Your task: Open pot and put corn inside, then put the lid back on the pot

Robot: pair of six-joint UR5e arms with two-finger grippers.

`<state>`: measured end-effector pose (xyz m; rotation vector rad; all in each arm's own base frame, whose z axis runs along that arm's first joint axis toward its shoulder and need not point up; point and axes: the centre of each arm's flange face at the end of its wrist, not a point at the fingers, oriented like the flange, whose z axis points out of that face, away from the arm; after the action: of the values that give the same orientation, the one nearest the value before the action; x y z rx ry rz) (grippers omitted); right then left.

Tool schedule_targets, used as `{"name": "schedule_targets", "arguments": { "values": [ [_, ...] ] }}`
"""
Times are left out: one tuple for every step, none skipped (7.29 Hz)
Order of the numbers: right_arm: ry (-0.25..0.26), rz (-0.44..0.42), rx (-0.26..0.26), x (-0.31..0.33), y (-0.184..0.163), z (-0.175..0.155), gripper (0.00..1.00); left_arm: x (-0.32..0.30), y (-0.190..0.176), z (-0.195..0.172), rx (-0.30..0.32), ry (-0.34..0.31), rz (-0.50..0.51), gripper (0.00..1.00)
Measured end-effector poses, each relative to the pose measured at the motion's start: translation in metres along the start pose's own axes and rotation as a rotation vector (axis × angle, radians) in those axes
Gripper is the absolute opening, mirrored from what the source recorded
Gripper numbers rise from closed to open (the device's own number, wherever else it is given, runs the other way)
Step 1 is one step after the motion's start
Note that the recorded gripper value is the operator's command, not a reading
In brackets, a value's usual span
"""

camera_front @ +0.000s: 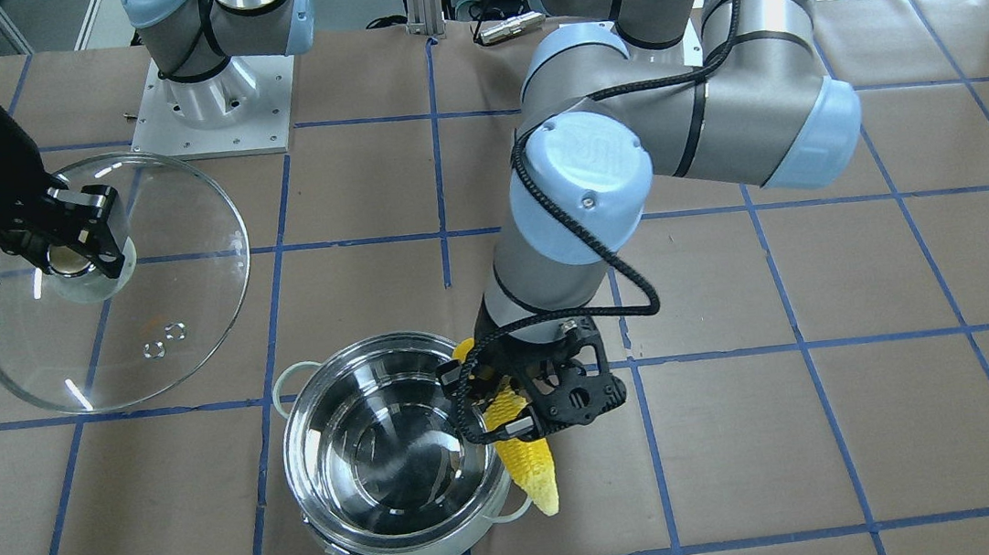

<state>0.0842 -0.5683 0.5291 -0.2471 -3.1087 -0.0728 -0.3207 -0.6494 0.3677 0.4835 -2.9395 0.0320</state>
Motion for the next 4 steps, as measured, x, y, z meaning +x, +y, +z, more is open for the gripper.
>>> {"name": "schedule_targets", "arguments": {
  "values": [
    [0.001,0.002,-0.001,0.005,-0.002,0.000,0.34,0.015,0.004,0.015,-0.013,-0.005,0.003,0.11],
    [0.005,0.003,-0.001,0.008,-0.002,0.000,0.34,0.027,0.010,0.031,-0.028,-0.013,0.015,0.16],
    [0.008,0.003,-0.001,0.010,-0.003,0.000,0.34,0.037,0.017,0.045,-0.042,-0.023,0.031,0.78],
    [0.010,0.004,0.000,0.010,-0.003,0.000,0.34,0.042,0.022,0.055,-0.050,-0.032,0.041,1.00]
  ]
}}
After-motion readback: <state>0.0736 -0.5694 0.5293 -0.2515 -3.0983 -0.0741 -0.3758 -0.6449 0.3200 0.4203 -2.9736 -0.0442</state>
